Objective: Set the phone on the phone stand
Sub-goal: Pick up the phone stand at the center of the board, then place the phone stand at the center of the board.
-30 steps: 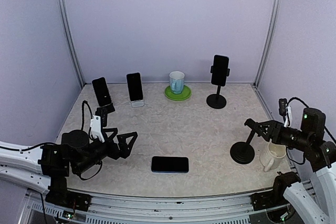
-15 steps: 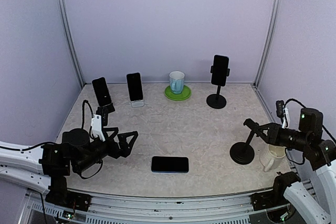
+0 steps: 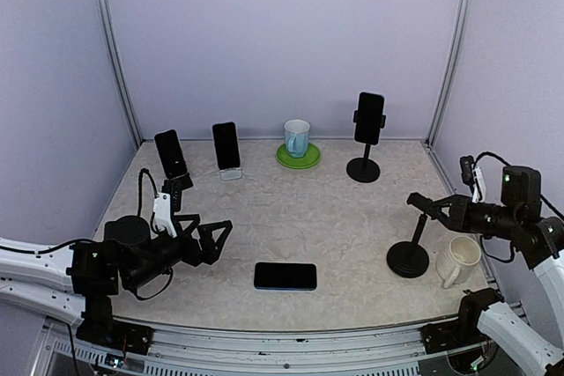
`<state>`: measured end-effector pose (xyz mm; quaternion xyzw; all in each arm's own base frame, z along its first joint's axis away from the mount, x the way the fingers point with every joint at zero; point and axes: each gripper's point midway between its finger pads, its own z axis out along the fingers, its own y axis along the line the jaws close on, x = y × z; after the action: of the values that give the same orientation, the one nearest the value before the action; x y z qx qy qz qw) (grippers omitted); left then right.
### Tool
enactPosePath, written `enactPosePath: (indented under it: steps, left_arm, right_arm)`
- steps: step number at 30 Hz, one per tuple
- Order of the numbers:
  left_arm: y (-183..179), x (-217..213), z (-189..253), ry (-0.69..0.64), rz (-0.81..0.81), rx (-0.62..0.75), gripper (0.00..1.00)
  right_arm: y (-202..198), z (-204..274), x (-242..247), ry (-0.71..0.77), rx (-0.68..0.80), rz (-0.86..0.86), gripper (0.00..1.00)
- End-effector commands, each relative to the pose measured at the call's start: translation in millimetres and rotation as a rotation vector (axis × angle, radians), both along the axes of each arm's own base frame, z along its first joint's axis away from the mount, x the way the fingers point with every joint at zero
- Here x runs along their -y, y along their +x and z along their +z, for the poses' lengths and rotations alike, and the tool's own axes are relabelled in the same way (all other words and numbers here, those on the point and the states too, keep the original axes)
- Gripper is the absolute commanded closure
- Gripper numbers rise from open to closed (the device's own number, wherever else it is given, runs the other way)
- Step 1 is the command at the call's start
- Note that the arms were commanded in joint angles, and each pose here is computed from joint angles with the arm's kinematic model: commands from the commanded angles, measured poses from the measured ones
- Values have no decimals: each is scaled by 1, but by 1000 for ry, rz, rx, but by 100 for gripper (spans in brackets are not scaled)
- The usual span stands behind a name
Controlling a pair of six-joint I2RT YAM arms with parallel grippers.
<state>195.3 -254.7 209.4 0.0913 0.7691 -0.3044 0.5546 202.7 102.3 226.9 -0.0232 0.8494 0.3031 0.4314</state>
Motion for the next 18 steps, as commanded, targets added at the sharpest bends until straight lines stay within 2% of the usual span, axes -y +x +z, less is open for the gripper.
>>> enactPosePath:
  steps: [1,11,18]
  left_arm:
    - [1,0,0,-6,-4,9,1]
    - [-1,3,-3,-11,-18,-2,1]
    - [-1,4,-4,-18,-19,-7,1]
  right_arm:
    - [11,47,-10,-17,155,71,94]
    - [50,94,-35,70,291,144,100]
    - [74,107,-102,19,337,294,100]
